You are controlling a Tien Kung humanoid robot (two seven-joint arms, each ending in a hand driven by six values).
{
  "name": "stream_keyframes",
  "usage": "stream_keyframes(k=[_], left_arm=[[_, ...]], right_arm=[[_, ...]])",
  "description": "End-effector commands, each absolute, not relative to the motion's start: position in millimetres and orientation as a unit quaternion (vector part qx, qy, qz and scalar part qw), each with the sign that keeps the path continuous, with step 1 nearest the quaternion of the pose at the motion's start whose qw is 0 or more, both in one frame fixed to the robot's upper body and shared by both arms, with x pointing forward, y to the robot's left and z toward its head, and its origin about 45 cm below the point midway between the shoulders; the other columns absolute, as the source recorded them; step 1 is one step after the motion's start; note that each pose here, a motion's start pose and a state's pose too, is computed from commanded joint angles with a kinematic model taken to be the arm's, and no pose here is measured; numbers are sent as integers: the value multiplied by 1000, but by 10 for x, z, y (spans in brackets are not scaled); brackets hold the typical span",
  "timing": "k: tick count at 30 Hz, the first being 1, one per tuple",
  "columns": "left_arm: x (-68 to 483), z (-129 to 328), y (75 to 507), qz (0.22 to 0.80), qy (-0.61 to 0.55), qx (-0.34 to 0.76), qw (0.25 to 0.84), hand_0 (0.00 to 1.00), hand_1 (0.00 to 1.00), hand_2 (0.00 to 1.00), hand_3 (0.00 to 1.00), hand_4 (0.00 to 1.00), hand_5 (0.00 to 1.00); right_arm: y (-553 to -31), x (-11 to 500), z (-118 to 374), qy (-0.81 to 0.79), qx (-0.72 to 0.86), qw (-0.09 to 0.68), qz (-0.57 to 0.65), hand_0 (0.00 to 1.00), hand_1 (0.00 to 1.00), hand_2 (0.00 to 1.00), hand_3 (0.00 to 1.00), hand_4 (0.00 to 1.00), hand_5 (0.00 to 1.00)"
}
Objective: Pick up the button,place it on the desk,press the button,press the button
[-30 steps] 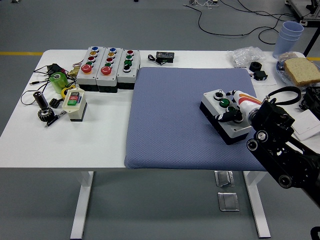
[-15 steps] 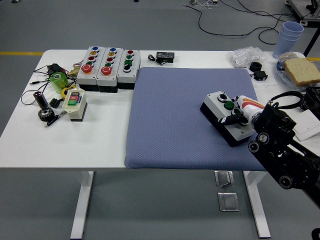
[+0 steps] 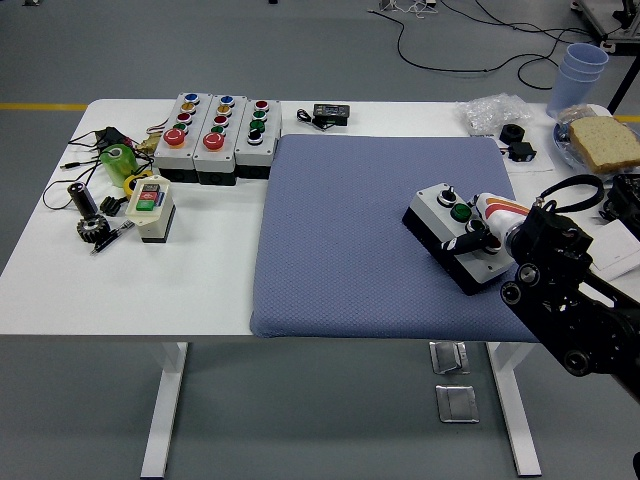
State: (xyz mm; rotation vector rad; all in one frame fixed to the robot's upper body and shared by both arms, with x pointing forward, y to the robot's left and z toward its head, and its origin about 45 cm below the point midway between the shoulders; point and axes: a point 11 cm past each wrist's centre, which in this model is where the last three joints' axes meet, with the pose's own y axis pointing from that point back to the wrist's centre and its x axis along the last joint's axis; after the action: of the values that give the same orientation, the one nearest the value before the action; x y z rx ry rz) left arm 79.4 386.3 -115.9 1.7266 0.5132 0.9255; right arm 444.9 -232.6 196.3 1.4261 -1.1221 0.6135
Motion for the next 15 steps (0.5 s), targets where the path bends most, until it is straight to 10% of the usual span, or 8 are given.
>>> stream_keyframes(k=[15], left_arm=[[759, -1165, 3862, 385, 216, 725, 529, 653, 640, 657, 559, 333, 851]], right_arm=[[-2401, 4391, 2061, -490, 585, 565, 313, 81, 118, 362, 504, 763, 281]])
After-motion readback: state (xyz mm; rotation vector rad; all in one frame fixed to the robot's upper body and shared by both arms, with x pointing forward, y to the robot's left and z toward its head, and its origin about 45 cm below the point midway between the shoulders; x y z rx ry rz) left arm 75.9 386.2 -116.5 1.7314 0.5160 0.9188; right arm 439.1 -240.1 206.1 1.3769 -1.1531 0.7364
